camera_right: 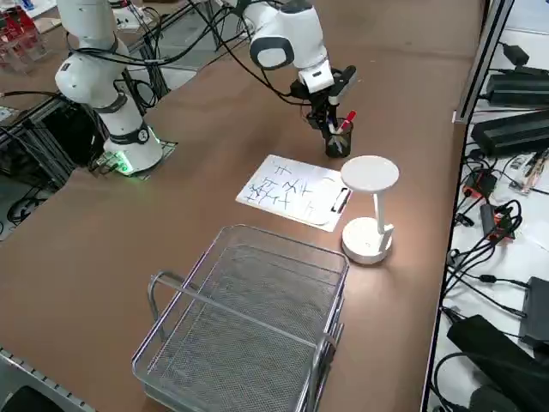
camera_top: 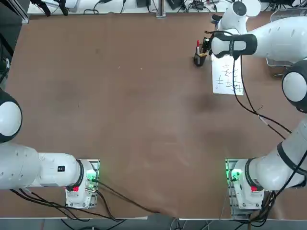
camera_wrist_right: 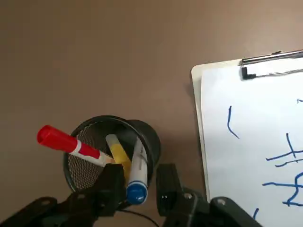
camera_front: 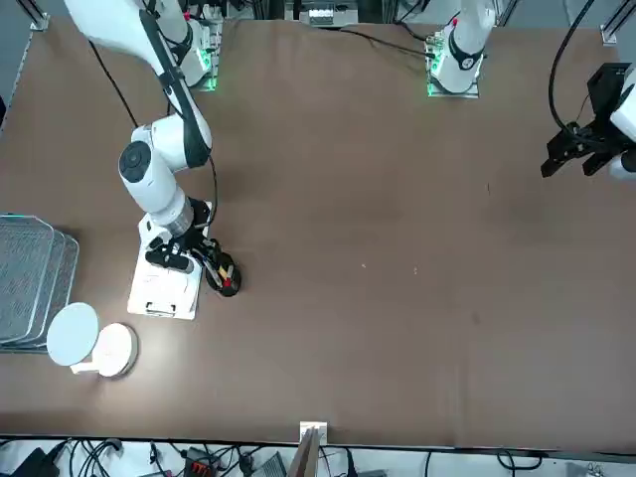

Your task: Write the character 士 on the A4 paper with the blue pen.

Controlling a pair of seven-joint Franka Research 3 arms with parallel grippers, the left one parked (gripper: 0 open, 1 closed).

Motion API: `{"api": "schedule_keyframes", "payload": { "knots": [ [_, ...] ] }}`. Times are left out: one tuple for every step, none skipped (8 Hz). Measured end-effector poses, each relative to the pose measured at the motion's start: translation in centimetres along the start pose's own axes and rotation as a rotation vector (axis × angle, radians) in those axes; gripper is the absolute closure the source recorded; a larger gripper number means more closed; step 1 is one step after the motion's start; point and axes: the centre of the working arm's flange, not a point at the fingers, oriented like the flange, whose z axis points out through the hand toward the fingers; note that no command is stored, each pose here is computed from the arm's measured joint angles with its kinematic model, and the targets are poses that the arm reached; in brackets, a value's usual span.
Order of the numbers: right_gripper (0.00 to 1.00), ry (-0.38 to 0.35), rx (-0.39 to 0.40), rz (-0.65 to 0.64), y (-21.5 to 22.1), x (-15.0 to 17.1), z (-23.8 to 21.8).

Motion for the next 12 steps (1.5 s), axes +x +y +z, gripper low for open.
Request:
{"api": "schedule_keyframes", "payload": {
  "knots": [
    [0.54, 0.002, 0.001, 0.000, -0.03, 0.06, -0.06],
    [0.54, 0.008, 0.004, 0.000, -0.14, 0.26, -0.25],
    [0.54, 0.015, 0.008, 0.000, -0.29, 0.52, -0.50],
    [0.54, 0.019, 0.010, 0.000, -0.39, 0.71, -0.68],
    [0.54, 0.021, 0.011, 0.000, -0.42, 0.76, -0.74],
    [0.56, 0.021, 0.011, 0.000, -0.42, 0.76, -0.73],
    [0.56, 0.020, 0.011, 0.000, -0.40, 0.76, -0.71],
    [0.55, 0.020, 0.010, 0.000, -0.38, 0.76, -0.67],
    [0.56, 0.019, 0.010, 0.000, -0.36, 0.76, -0.63],
    [0.56, 0.018, 0.009, 0.001, -0.33, 0.74, -0.54],
    [0.56, 0.016, 0.008, 0.001, -0.26, 0.73, -0.42],
    [0.56, 0.015, 0.007, 0.002, -0.21, 0.72, -0.34]
  ]
}}
